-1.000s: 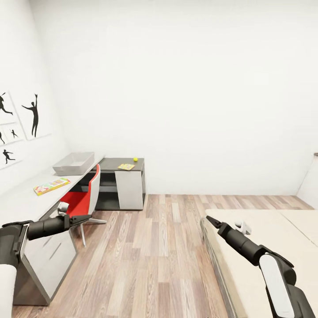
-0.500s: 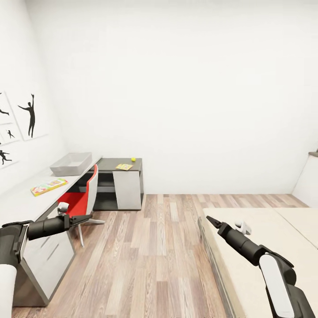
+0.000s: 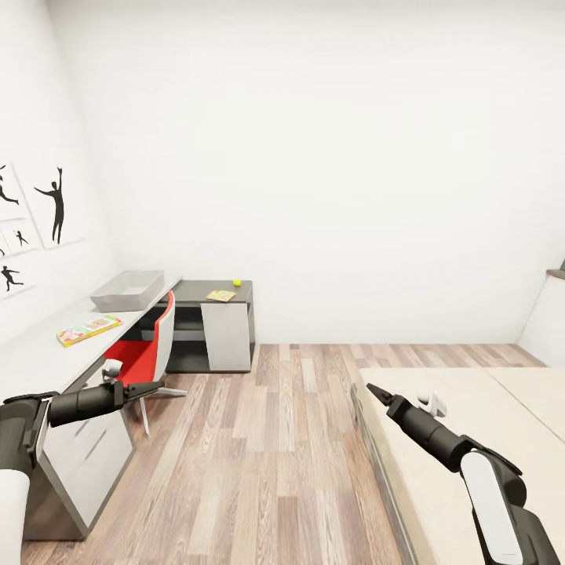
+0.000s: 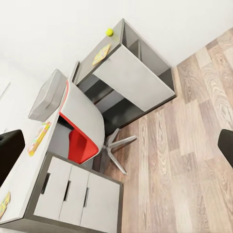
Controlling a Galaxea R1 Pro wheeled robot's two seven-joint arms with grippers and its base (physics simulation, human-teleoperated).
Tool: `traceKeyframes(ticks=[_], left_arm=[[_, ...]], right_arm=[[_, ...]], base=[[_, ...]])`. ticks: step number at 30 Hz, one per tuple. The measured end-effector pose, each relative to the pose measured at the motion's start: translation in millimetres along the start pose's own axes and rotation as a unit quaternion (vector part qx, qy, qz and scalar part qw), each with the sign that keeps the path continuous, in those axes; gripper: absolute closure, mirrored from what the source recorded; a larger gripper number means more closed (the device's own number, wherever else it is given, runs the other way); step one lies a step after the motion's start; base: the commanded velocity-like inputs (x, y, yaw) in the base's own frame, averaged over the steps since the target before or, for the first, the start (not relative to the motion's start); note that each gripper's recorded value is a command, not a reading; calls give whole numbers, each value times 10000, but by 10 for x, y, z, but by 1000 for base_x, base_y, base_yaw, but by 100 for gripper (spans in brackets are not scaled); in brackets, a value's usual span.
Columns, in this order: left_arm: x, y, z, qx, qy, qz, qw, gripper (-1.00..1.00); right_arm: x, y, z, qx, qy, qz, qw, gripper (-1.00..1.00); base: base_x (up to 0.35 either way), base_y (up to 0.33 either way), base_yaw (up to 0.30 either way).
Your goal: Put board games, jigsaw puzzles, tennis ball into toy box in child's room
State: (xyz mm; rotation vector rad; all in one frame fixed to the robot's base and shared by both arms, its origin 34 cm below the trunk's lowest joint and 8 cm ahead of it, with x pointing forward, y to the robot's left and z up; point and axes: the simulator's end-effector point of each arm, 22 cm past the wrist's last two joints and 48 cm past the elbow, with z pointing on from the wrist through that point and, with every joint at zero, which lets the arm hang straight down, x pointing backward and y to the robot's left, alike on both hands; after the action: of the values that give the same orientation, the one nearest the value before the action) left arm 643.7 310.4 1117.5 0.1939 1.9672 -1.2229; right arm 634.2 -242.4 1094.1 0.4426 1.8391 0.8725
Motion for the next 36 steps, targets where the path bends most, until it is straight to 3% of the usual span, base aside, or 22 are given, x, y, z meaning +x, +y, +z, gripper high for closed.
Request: traceKeyframes(ticks=[36], left_arm=[[1,-1,3,3,0,-8,10000,-100]], right_arm=[[0,0,0,0,1,0,10000,-100]], base=[[-19,-22,0]])
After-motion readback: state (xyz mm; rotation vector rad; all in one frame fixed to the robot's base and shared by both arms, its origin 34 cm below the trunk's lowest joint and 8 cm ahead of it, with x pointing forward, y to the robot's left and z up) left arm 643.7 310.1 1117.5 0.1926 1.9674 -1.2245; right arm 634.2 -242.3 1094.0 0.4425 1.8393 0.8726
